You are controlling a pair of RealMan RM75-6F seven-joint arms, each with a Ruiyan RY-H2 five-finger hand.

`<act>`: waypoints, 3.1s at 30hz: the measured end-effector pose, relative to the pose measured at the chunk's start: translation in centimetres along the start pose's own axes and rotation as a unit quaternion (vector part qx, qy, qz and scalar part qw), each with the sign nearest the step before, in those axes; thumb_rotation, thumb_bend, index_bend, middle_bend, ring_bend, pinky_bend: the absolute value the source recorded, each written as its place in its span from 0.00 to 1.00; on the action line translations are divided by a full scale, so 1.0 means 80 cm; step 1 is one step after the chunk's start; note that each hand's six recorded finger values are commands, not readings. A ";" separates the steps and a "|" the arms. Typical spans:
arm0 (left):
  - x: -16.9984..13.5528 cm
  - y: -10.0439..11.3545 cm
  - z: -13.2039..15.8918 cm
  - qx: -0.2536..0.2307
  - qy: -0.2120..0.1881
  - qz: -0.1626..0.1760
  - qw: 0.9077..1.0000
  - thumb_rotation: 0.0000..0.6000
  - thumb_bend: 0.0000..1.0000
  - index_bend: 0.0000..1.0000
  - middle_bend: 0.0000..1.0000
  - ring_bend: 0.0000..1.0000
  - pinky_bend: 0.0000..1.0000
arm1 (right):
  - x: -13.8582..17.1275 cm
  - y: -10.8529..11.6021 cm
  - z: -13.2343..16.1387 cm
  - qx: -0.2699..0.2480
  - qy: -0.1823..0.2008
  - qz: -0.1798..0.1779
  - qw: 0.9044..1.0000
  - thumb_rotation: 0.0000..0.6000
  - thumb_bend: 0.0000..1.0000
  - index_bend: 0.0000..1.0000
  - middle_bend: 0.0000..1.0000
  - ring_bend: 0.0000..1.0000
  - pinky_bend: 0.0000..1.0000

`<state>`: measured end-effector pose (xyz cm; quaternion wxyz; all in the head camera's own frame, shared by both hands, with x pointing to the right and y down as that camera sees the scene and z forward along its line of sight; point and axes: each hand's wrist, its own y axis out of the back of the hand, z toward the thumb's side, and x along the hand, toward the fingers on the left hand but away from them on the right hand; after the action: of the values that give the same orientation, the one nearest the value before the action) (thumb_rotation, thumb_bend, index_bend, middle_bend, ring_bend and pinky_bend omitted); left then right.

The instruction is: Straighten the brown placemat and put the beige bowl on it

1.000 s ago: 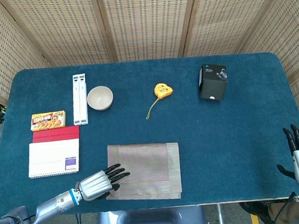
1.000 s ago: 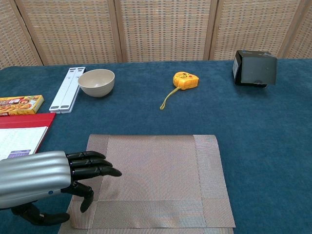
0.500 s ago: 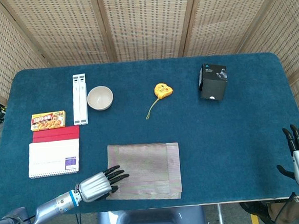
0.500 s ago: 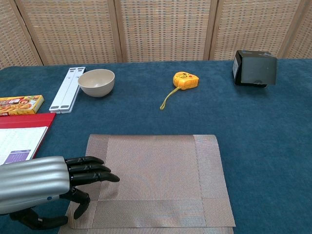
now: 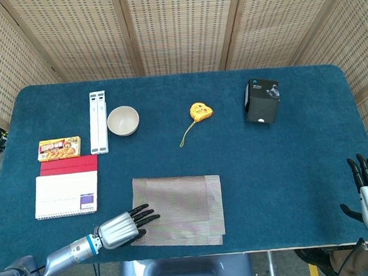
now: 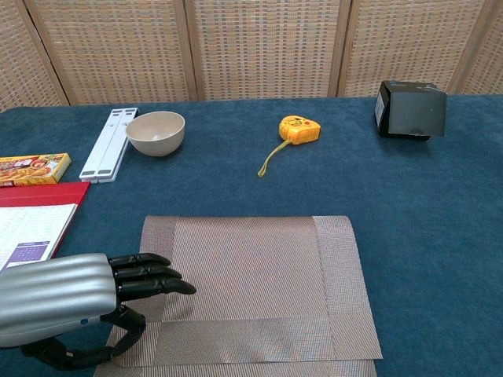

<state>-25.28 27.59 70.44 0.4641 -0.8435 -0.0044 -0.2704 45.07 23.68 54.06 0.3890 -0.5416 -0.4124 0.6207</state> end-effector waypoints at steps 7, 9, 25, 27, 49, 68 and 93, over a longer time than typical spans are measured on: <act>0.003 0.003 -0.002 0.002 0.002 0.003 1.000 1.00 0.61 0.69 0.00 0.00 0.00 | 0.000 0.000 0.000 -0.001 0.000 0.002 1.000 1.00 0.00 0.00 0.00 0.00 0.00; 0.004 0.003 -0.002 0.001 0.003 0.004 1.000 1.00 0.62 0.71 0.00 0.00 0.00 | 0.000 -0.001 0.000 -0.001 0.000 0.003 1.000 1.00 0.00 0.00 0.00 0.00 0.00; 0.101 0.174 -0.123 -0.064 0.136 0.154 0.977 1.00 0.62 0.74 0.00 0.00 0.00 | -0.001 -0.006 0.001 0.004 -0.001 0.008 1.000 1.00 0.00 0.00 0.00 0.00 0.00; 0.117 0.203 -0.151 -0.072 0.170 0.168 0.968 1.00 0.62 0.75 0.00 0.00 0.00 | -0.001 -0.007 0.001 0.005 -0.002 0.009 1.000 1.00 0.00 0.00 0.00 0.00 0.00; 0.193 0.221 -0.287 -0.060 0.371 0.134 0.917 1.00 0.01 0.00 0.00 0.00 0.00 | -0.010 -0.024 -0.002 0.020 -0.012 0.030 0.999 1.00 0.00 0.00 0.00 0.00 0.00; 0.124 0.287 -0.261 -0.089 0.297 0.262 0.914 1.00 0.00 0.00 0.00 0.00 0.00 | -0.003 -0.026 0.011 0.028 0.008 0.026 0.999 1.00 0.00 0.00 0.00 0.00 0.00; -0.197 0.186 -0.115 -0.069 0.494 0.176 0.849 1.00 0.00 0.00 0.00 0.00 0.00 | 0.002 -0.067 0.108 0.074 0.200 0.054 0.976 1.00 0.00 0.03 0.00 0.00 0.00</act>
<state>-39.03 15.71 55.51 0.3851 -0.6150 0.3931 -0.5647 36.70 24.96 59.61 0.4683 -0.6462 -0.2497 0.5484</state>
